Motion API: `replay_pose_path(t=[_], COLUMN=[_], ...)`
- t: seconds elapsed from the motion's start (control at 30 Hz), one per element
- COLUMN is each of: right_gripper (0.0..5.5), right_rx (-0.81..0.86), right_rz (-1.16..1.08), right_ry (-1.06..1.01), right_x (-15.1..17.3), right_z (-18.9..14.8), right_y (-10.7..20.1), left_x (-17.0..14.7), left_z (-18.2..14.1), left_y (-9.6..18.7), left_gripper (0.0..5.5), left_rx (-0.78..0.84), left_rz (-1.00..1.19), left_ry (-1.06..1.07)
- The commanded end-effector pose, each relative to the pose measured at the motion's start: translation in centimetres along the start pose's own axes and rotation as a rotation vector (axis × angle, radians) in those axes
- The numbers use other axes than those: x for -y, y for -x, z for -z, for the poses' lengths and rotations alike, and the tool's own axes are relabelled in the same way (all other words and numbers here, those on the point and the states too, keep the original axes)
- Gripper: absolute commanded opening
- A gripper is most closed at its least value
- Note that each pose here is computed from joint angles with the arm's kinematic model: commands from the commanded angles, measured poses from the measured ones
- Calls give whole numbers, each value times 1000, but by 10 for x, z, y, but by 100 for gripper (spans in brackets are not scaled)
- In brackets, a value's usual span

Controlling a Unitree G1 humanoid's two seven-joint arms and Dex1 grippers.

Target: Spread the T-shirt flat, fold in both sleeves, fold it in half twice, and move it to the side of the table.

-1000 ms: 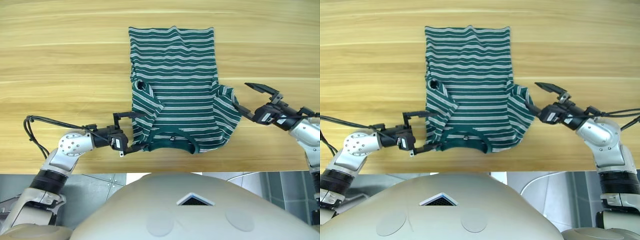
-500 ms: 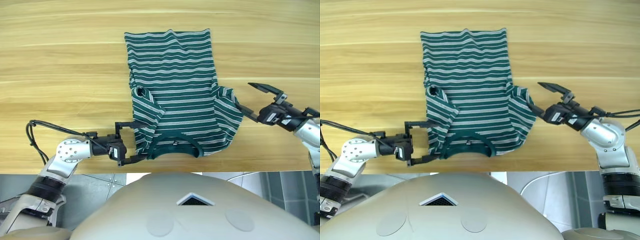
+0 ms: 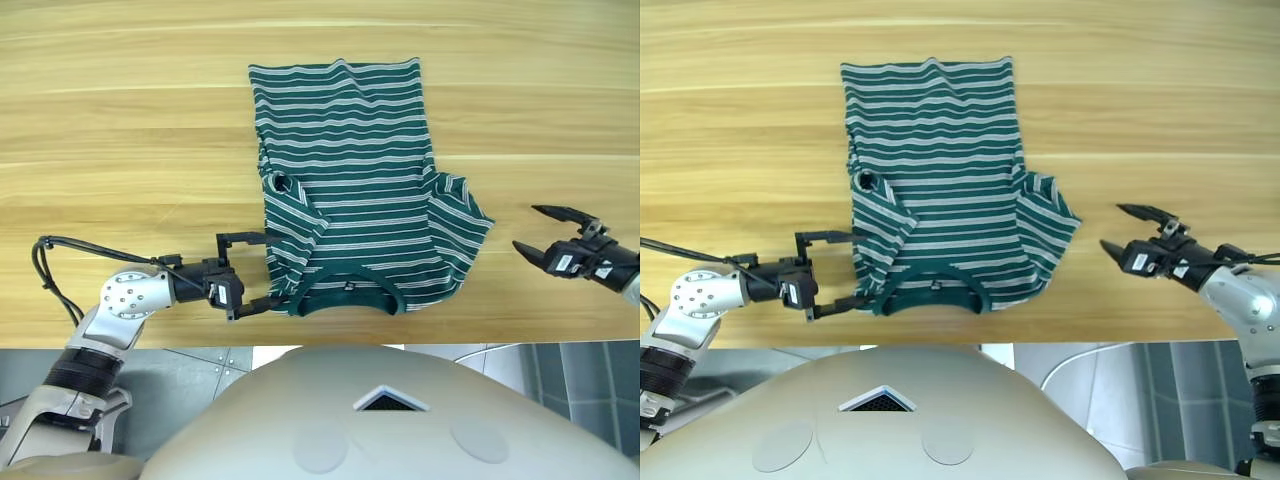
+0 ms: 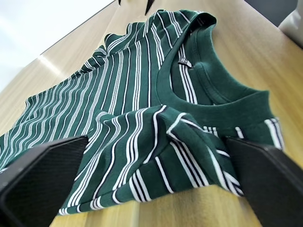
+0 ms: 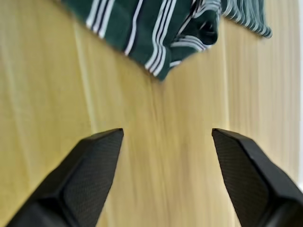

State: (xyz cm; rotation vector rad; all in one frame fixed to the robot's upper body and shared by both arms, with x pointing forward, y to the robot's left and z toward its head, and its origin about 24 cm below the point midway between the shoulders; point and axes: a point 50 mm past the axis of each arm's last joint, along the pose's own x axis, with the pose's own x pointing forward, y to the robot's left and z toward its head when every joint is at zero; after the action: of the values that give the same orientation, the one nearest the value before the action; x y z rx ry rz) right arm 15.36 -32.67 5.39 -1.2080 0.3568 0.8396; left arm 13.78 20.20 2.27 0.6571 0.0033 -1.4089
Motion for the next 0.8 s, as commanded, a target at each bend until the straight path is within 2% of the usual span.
replay_pose_path(t=[0.03, 0.63, 0.8], right_gripper=[349, 349, 267], right_rx=[7, 91, 98], right_rz=[-35, -88, -97], right_ry=[-6, -6, -7], right_x=[-7, -18, -18], right_z=[-1, -17, -19], right_y=[-13, -36, -38], left_x=[-3, -2, -1], left_z=[0, -3, -4], left_y=[-1, -5, -5], left_gripper=[536, 536, 540], left_rx=[-4, 20, 23], left_rz=[12, 7, 5], left_ry=[-14, -19, -18])
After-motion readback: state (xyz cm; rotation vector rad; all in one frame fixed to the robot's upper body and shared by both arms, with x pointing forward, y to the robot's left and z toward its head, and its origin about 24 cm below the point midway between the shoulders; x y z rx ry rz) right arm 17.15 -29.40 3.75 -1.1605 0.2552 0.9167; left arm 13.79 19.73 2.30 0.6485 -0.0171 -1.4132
